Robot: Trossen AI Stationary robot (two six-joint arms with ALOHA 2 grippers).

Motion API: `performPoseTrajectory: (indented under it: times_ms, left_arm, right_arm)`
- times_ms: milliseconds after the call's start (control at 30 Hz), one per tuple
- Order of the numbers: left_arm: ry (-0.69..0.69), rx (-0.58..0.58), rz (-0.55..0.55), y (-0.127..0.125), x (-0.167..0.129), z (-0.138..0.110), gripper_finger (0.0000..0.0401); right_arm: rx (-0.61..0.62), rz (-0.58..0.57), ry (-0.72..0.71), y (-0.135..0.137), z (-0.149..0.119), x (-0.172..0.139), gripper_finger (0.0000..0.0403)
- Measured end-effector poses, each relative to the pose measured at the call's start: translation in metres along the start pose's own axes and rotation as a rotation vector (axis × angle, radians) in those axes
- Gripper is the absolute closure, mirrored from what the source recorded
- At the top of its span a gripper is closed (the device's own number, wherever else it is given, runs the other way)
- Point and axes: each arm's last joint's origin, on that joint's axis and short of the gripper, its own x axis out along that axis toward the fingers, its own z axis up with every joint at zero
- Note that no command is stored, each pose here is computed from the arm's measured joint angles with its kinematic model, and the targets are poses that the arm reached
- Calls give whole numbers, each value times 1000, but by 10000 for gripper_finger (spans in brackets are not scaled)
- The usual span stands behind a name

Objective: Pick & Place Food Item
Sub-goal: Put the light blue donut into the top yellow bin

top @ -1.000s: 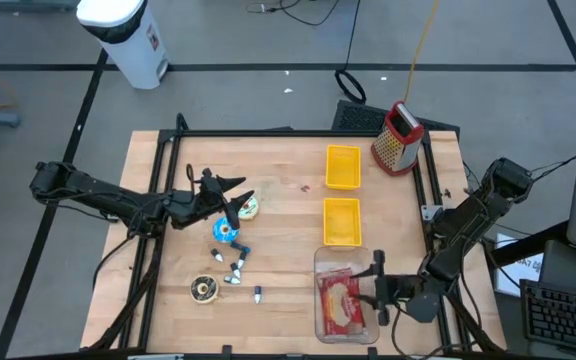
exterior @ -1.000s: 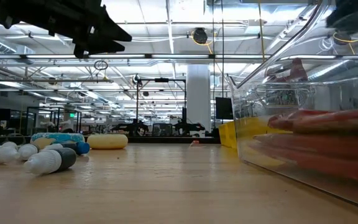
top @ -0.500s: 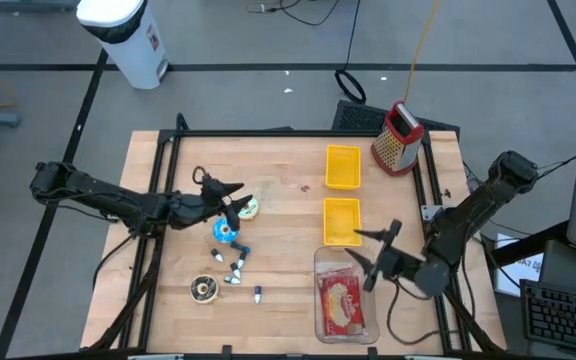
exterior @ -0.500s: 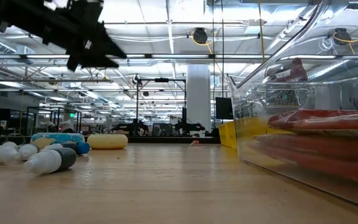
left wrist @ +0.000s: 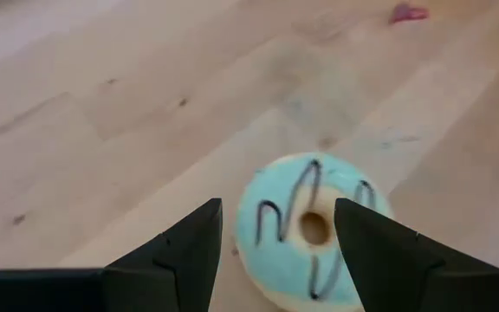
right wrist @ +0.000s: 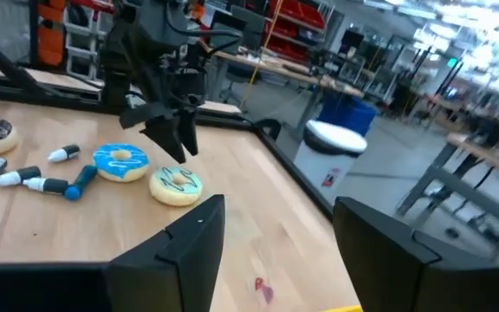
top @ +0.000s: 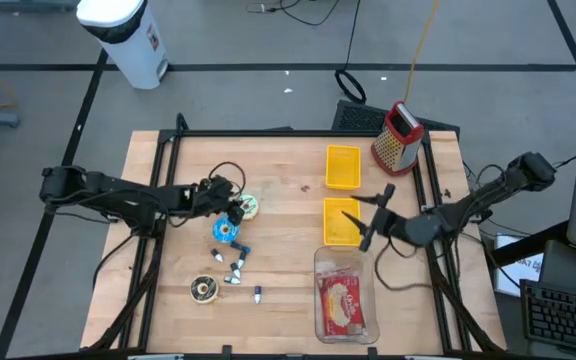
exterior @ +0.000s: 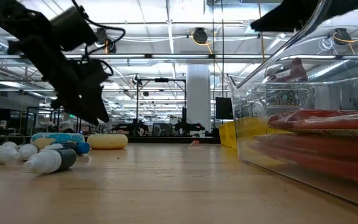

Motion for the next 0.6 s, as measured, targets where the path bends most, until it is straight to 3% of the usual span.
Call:
performPoseTrajectory:
  times_ms: [167, 433, 600]
  left_arm:
    - [74, -29, 20, 12, 15, 2, 176]
    - [187, -28, -104, 13, 39, -3, 176]
    - [191, -33, -69, 14, 47, -5, 177]
  right_arm:
    - [50, 29, 2, -13, -14, 8, 202]
    - [39, -17, 27, -23, -24, 17, 207]
    - [45, 13, 42, -27, -32, 21, 209]
